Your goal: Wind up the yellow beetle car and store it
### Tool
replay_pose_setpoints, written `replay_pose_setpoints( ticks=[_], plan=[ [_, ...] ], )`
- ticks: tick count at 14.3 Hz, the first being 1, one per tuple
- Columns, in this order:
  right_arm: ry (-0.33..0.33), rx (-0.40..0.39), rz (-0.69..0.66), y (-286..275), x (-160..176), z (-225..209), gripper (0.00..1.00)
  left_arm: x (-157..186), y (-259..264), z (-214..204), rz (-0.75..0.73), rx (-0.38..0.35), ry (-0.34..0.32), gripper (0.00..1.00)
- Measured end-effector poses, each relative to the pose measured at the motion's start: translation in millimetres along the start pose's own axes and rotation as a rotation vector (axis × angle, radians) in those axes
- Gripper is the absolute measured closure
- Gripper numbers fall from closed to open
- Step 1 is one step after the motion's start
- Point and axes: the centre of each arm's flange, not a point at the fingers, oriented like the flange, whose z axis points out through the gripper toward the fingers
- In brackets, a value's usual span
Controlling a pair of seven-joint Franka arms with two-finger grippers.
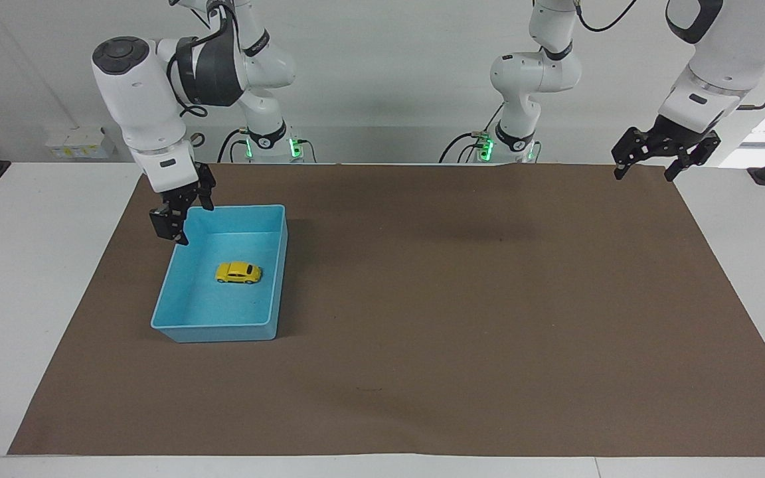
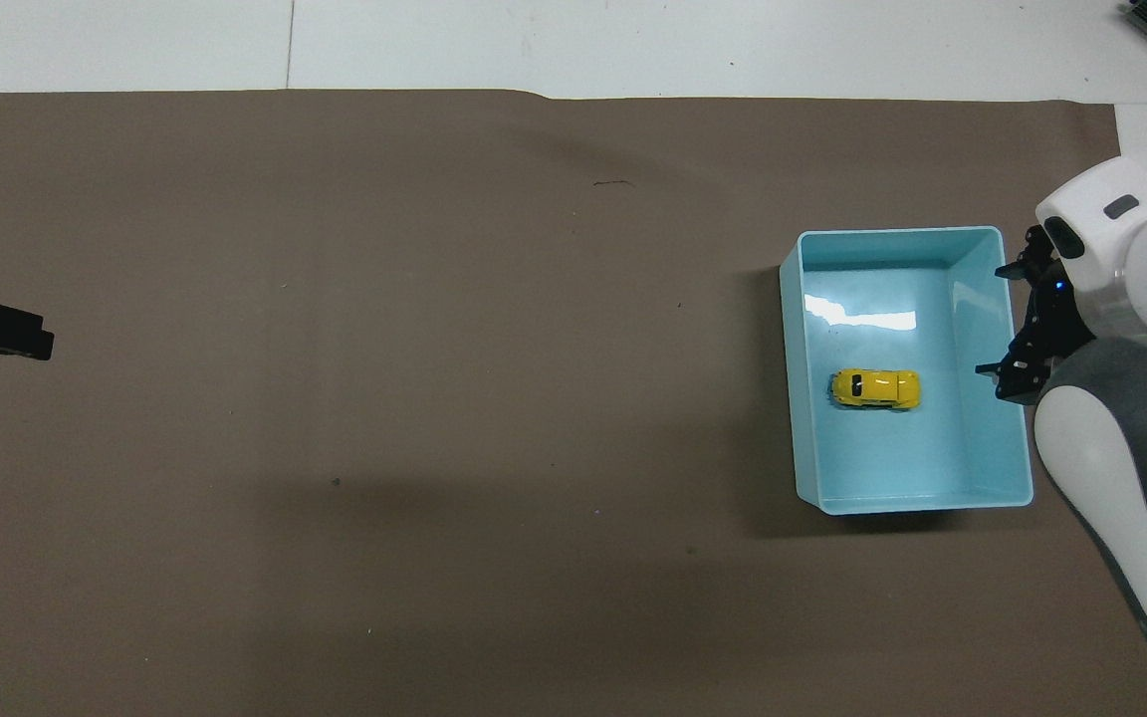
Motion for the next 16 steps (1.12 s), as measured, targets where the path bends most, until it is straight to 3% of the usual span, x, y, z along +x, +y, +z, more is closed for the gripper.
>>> replay_pose_setpoints(
  ticks=[13, 16],
  plan=[
    [-0.065, 0.070, 0.706, -16.7, -11.7, -76.5, 0.00, 0.0, 0.0, 0.0, 0.000, 0.000, 0.000, 0.00],
    [-0.049, 0.138, 0.966, -27.9, -6.6, -99.8, 0.00, 0.0, 0.0, 0.0, 0.000, 0.000, 0.000, 0.00]
  ],
)
